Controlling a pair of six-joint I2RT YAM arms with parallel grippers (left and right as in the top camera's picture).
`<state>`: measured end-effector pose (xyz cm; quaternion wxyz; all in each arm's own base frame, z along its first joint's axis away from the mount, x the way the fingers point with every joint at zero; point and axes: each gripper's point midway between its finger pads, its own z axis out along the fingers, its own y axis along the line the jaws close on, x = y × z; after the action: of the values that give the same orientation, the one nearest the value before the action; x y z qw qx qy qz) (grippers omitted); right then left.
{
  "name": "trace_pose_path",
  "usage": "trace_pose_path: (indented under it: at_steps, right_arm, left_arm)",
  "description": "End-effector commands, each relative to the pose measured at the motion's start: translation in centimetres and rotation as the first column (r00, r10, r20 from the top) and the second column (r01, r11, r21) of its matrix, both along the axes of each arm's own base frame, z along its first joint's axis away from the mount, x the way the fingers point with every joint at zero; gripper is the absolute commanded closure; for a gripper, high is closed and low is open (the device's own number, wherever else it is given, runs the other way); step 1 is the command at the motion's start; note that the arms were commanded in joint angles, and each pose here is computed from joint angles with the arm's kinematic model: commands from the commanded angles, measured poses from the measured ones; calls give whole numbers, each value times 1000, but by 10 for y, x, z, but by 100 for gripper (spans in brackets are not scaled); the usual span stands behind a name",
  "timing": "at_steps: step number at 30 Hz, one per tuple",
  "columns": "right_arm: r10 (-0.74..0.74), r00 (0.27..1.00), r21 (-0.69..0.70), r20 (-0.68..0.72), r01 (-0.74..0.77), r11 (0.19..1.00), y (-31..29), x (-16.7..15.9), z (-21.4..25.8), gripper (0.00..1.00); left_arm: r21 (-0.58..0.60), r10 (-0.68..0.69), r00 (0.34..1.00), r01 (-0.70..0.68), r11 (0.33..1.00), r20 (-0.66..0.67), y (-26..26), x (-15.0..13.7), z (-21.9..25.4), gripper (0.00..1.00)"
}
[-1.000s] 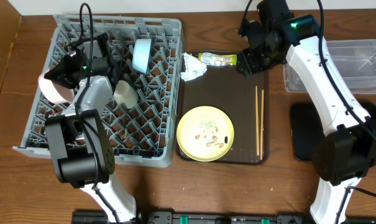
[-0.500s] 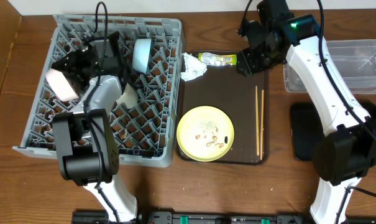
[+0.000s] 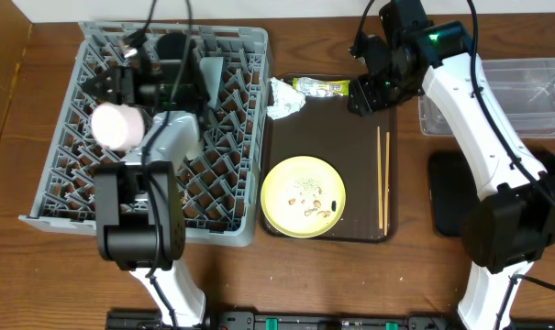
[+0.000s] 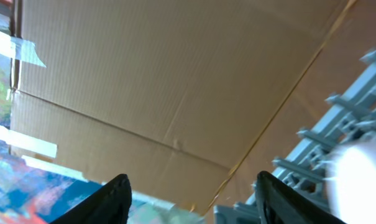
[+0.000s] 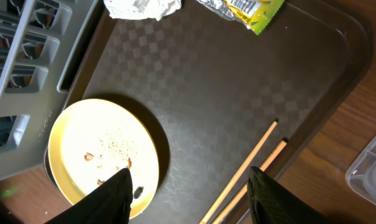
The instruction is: Sort waste into correct bins and load items into the dishwasher
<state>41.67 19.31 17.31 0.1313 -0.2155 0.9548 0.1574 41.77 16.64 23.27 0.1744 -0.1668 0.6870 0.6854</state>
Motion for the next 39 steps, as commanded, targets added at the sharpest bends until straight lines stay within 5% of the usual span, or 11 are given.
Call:
trace_pose_path:
  at_steps: [1, 13, 19, 25, 28, 32, 34, 39]
  right_arm:
    - [9, 1000, 15, 15, -9, 1000, -1, -1, 7, 42]
    - [27, 1000, 61, -3, -26, 998, 7, -5, 10, 42]
    - [97, 995, 160, -25, -91, 983, 26, -16, 17, 37]
    - [-57, 998, -24, -6, 57, 998, -5, -3, 4, 28]
    - [-115, 993, -67, 2, 115, 991, -15, 1, 2, 28]
    - [-117, 993, -55, 11, 117, 992, -12, 4, 3, 14]
    - [-125, 992, -51, 14, 125, 991, -12, 5, 3, 1]
    - [-126, 992, -63, 11, 126, 990, -15, 4, 2, 1]
  left_arm:
    - [3, -23, 996, 23, 1000, 89, -21, 5, 3, 33]
    - [3, -33, 979, 33, 999, 203, -34, 6, 6, 33]
    - [-21, -192, 936, 207, 978, 295, -39, 36, 0, 36]
    - [-42, -216, 754, 307, 951, 621, -44, 52, -4, 35]
    - [-55, -276, 720, 399, 915, 637, -55, 68, -6, 41]
    - [-66, -317, 630, 507, 859, 709, -83, 83, -7, 36]
    - [-74, -349, 574, 586, 807, 741, -111, 93, -8, 36]
    - [-91, -436, 463, 759, 645, 771, -182, 112, -11, 30]
